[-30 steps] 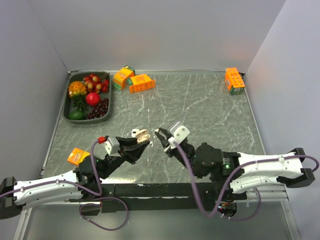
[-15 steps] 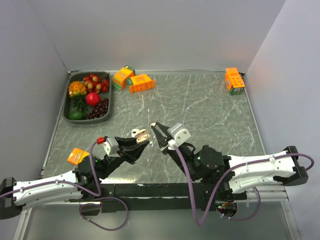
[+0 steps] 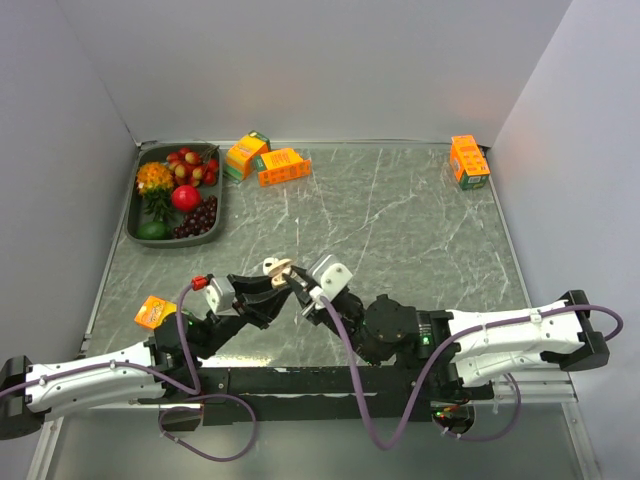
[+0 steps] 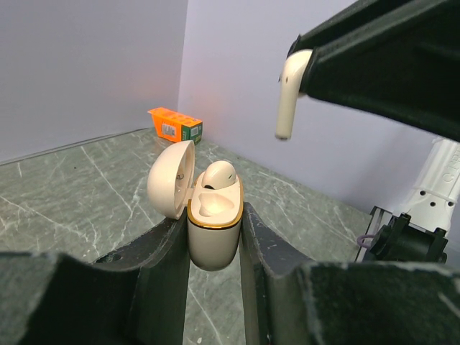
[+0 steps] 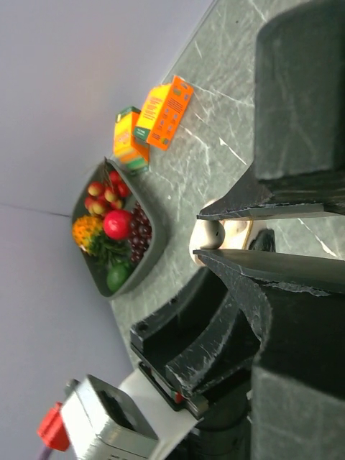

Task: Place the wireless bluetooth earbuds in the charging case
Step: Place the earbud in the charging case.

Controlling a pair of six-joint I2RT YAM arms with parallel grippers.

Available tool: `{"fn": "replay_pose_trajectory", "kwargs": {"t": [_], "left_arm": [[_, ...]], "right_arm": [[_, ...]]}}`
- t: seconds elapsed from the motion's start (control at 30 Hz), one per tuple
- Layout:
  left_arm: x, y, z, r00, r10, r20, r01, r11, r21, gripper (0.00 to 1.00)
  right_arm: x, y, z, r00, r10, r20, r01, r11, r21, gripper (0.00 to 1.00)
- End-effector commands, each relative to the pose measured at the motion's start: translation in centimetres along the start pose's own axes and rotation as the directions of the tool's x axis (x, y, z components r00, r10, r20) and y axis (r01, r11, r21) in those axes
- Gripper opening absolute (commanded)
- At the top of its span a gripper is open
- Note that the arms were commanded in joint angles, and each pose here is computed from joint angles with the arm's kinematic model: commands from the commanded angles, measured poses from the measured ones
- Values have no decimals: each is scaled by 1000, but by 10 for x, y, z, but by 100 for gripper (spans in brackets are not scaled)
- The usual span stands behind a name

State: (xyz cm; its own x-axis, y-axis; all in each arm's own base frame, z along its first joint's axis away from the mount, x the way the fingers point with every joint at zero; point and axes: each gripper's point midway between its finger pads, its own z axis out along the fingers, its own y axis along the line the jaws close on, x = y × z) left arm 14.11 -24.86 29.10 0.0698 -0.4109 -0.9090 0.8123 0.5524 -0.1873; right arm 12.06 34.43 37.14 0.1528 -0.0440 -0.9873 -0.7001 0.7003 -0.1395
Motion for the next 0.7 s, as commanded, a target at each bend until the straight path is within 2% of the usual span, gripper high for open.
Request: {"fn": "replay_pose_trajectory", "kwargs": {"t": [0.0, 0.33, 0.67], "left_arm": [[-13, -7, 3, 999, -18, 50, 17, 999, 30, 1], [-14, -9, 4, 998, -35, 46, 33, 999, 38, 1], [-13, -8, 3, 998, -37, 42, 35, 999, 33, 1]], "right_arm": [[-16, 11, 3, 999, 50, 13, -50, 998, -38, 0], [1, 21, 10, 999, 30, -33, -31, 999, -32, 0], [8, 7, 15, 998, 39, -50, -37, 999, 40, 0]]}}
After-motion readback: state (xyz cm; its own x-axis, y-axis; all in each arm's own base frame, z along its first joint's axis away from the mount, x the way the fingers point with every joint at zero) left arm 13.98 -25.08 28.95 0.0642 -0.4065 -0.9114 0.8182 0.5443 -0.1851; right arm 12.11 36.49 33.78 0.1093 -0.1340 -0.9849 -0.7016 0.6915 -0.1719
